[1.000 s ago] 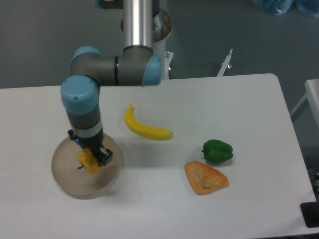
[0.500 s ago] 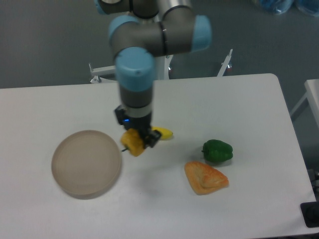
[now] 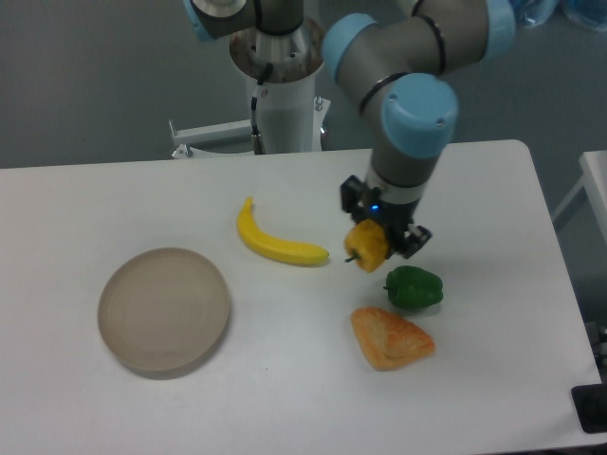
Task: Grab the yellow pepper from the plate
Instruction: 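Lift the yellow pepper off the plate and carry it toward the green pepper, then hold the yellow pepper raised above the green pepper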
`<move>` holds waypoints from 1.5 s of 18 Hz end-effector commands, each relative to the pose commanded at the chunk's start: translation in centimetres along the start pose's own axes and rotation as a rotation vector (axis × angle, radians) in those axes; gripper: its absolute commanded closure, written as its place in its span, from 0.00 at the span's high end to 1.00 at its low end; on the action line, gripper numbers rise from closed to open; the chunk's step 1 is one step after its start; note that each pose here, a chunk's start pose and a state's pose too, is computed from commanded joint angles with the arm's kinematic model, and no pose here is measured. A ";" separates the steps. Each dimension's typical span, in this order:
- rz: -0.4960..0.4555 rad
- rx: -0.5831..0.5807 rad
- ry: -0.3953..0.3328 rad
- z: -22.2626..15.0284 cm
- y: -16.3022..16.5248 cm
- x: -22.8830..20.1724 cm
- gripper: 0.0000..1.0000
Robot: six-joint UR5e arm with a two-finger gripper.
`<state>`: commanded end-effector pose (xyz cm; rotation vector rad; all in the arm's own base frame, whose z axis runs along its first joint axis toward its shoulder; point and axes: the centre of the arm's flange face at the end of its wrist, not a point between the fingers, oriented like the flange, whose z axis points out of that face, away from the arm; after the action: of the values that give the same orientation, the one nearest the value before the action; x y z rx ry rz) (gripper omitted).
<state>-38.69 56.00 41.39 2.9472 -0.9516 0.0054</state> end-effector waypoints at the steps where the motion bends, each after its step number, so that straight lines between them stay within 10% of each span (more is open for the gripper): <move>1: 0.003 0.000 0.002 0.1 0.6 -0.2 0.12; 27: 0.116 0.016 -0.019 0.5 2.4 -4.0 0.12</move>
<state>-43.34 56.35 40.95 2.9065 -1.1288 -0.0113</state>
